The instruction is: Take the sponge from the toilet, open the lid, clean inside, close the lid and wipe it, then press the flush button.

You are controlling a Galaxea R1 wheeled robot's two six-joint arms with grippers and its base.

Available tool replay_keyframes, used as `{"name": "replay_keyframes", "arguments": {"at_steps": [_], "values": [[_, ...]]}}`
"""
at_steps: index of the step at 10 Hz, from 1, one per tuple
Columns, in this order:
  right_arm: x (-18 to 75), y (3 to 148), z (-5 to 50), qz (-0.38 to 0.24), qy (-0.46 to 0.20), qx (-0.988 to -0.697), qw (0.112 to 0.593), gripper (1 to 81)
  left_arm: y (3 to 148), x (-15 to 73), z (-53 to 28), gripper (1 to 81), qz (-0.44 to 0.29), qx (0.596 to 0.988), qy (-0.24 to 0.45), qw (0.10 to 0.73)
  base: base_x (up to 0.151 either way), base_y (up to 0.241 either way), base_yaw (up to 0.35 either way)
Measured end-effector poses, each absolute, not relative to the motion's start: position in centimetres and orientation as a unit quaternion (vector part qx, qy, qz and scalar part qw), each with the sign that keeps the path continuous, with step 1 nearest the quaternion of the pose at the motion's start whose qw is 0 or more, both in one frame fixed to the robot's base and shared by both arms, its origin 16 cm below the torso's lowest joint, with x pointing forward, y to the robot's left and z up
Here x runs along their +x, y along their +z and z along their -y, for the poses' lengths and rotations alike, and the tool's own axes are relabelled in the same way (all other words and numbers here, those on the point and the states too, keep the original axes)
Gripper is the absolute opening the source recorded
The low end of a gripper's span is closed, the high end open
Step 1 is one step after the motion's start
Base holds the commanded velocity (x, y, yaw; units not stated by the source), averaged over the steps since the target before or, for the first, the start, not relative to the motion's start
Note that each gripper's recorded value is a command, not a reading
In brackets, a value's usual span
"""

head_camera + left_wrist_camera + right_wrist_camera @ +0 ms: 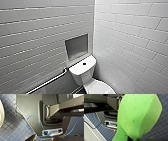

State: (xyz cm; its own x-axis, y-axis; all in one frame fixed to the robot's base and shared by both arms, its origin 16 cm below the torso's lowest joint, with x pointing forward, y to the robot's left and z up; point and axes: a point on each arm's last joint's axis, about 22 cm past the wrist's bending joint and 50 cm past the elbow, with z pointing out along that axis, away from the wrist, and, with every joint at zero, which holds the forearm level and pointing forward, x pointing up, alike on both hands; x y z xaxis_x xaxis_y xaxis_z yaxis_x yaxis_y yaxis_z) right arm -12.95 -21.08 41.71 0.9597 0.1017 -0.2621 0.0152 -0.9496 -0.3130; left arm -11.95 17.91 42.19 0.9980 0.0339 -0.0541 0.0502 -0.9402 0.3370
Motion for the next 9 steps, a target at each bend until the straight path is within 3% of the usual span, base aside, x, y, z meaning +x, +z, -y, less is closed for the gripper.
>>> {"name": "replay_keyframes", "arguments": {"at_steps": [9], "values": [[-12.87,41.68,20.14,0.029,0.135,-0.977,0.159,1.0,42.16,-11.64,-17.94,81.1,-0.021,0.985,-0.022,0.172,0.094,0.000,0.000]]}}
